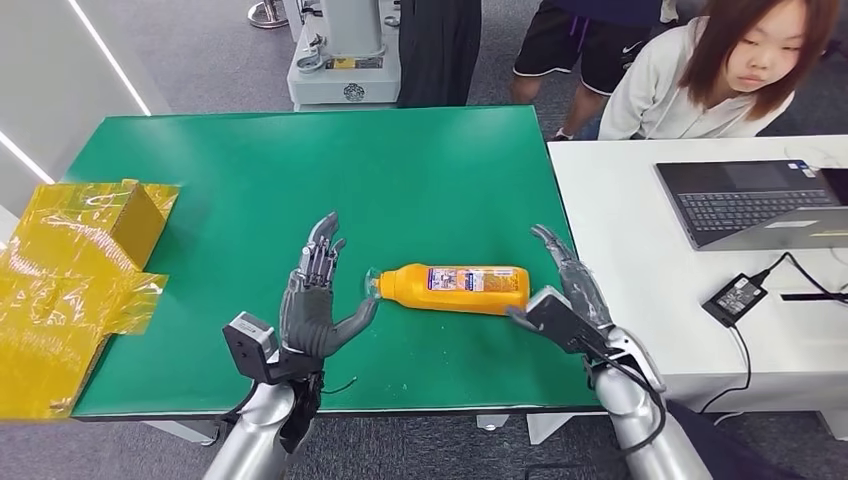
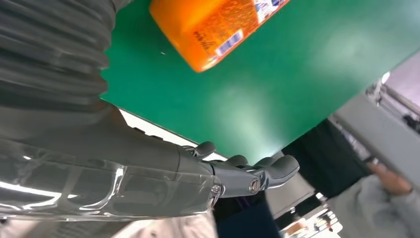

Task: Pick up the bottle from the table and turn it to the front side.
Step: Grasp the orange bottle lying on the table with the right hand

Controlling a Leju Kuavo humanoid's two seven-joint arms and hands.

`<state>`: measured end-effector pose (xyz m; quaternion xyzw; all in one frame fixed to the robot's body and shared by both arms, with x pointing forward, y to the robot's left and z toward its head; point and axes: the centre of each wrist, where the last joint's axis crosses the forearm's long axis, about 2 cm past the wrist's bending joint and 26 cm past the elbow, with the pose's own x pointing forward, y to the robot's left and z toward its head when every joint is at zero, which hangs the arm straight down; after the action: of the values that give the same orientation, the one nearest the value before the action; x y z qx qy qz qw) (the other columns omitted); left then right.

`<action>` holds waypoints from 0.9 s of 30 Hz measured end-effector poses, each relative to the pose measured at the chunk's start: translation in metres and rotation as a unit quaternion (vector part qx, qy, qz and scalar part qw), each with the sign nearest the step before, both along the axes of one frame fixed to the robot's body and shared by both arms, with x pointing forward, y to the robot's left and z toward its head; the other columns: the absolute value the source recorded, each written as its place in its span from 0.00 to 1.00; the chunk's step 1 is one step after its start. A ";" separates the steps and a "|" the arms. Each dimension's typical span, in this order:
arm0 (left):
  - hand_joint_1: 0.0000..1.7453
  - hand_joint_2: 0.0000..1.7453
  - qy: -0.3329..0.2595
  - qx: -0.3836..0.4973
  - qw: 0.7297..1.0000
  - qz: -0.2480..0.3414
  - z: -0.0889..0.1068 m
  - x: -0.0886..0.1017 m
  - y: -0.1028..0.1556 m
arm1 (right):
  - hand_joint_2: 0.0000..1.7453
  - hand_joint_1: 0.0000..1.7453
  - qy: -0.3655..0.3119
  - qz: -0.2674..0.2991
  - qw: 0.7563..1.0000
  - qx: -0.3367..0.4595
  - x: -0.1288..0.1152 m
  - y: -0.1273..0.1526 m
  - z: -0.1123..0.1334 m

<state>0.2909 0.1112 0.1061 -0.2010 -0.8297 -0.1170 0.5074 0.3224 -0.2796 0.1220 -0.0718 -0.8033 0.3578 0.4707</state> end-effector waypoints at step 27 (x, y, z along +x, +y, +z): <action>0.00 1.00 -0.006 0.028 0.999 -0.018 0.005 0.019 -0.004 | 1.00 0.00 0.137 0.077 0.976 -0.148 0.089 0.019 0.024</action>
<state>0.3100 0.1069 0.1112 -0.2004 -0.8255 -0.1506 0.5058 0.4119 -0.2609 0.1463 -0.0286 -0.6728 0.5143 0.5311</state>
